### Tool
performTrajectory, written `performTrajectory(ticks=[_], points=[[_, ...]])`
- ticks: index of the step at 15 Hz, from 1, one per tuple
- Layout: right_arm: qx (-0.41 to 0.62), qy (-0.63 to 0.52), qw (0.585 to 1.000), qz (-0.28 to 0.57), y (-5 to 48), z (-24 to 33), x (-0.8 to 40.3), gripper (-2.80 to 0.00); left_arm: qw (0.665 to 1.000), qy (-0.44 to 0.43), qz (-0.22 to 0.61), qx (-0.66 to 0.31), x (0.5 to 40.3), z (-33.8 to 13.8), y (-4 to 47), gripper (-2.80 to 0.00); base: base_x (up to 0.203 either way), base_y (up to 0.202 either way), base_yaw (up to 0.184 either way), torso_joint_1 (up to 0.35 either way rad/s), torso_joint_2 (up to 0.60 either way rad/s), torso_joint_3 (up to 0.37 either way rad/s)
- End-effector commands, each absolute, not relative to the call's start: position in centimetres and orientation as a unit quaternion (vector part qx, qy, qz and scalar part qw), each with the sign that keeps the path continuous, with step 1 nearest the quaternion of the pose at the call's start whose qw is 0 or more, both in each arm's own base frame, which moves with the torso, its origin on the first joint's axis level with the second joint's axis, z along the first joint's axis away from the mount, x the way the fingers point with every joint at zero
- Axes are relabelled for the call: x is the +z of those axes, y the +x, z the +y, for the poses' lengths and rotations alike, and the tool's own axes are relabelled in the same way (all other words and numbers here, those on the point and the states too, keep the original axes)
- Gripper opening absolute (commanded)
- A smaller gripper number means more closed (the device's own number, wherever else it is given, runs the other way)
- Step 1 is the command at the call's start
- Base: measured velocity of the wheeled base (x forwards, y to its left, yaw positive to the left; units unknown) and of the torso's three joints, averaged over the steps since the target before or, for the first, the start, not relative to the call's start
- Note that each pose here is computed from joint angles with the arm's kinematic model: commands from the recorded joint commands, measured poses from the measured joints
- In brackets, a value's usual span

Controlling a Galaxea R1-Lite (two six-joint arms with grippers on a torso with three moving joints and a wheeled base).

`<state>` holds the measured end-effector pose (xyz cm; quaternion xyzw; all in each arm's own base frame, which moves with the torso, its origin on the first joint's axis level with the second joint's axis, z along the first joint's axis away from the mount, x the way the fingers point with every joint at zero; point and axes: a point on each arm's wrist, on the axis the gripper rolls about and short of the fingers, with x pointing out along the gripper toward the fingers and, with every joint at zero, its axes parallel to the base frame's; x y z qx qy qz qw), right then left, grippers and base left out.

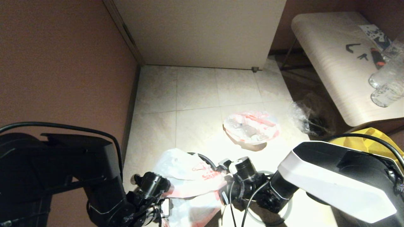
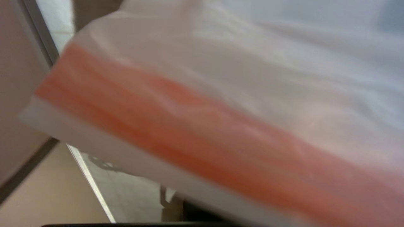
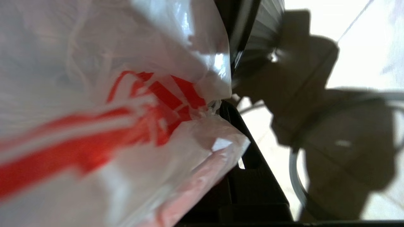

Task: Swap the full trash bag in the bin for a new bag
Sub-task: Put the new garbage bag on the trash can

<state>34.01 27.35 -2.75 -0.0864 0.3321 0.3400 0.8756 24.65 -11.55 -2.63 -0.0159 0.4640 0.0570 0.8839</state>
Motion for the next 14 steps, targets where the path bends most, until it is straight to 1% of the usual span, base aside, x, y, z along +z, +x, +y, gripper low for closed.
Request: performTrajectory(ticks=[1,4,8,12,14], points=[[0.342,-0.072,0.885,0.309,35.1,28.8,-2.4,-2.8,0.886,-0.009,0.456,0.084,-2.5,-10.3,25.1,-2.8,0.0,0.0,0.0,0.0,0.0,0.0],[0.341,-0.043,0.896,0.283,35.8,29.7,-0.6,-2.8,0.898,-0.009,0.434,0.076,-0.8,-10.4,24.7,-2.8,0.0,0.0,0.0,0.0,0.0,0.0],[0.307,-0.05,0.902,0.299,35.4,27.6,-1.5,-2.8,0.907,-0.011,0.417,0.056,0.7,-11.0,23.7,-2.8,0.0,0.0,0.0,0.0,0.0,0.0],[0.28,-0.077,0.9,0.327,33.4,25.2,-2.2,-2.8,0.898,0.005,0.437,0.051,-0.1,-11.0,22.5,-2.8,0.0,0.0,0.0,0.0,0.0,0.0],[0.272,-0.091,0.894,0.345,32.4,24.9,-3.1,-2.8,0.892,0.014,0.449,0.053,-0.8,-11.1,22.4,-2.8,0.0,0.0,0.0,0.0,0.0,0.0]])
